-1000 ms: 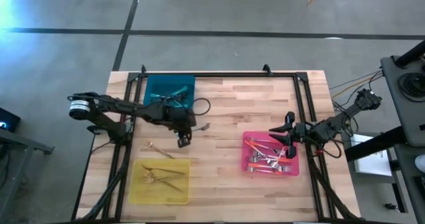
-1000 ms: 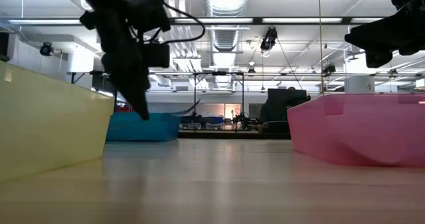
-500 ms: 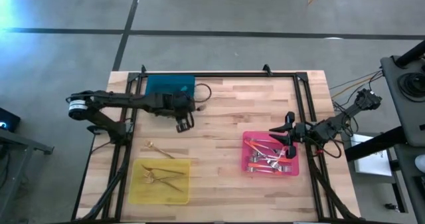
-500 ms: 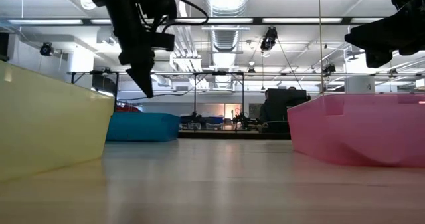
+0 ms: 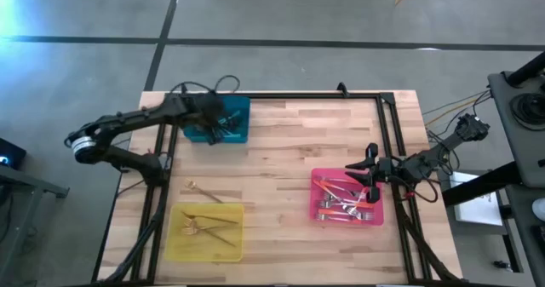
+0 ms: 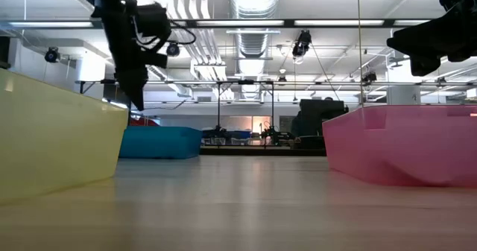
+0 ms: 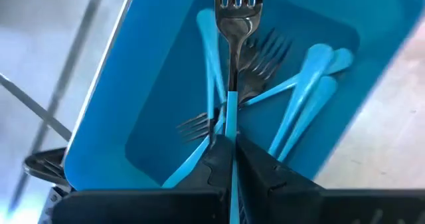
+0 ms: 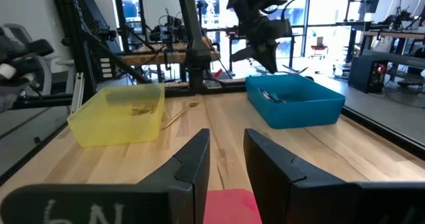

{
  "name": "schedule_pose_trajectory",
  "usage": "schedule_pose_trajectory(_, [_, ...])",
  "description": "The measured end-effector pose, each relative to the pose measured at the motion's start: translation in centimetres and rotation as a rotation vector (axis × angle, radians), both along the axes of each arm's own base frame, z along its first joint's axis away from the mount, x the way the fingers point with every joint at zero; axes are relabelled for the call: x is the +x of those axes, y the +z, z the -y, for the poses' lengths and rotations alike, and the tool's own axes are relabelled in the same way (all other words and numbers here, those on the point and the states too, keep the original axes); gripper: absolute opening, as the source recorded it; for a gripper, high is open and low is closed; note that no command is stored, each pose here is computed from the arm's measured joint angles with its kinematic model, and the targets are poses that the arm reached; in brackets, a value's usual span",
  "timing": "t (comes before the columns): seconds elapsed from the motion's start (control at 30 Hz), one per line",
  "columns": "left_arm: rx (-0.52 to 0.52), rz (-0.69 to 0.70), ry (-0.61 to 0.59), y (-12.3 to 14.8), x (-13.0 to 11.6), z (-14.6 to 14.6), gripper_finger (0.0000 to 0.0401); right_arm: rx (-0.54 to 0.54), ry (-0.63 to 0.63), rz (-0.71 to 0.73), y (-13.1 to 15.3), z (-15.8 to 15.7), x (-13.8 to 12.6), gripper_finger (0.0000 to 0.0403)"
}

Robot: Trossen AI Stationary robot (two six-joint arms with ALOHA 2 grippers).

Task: Sort silverware by color (type)
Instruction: Put the blue fork into the blue bin

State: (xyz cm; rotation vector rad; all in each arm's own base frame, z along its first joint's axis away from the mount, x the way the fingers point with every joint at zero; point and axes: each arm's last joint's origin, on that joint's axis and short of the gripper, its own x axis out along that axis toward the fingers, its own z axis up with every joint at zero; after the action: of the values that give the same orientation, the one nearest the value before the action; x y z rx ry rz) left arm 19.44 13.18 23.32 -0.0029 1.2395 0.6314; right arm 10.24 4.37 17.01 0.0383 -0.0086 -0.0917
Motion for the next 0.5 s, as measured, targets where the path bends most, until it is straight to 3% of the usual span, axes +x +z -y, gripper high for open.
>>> schedule_pose_trajectory(0.23, [-0.09,0.001,0.01,-1.0,-1.2,-2.5,0.0,0.0,0.0,0.0,0.0,0.0,0.0,0.0086])
schedule_pose_trajectory(0.5, [-0.156,-0.051,-0.003,-2.7,-0.8,-3.3,0.0,0.0,0.001,0.0,0.0,0.0,0.0,0.0086])
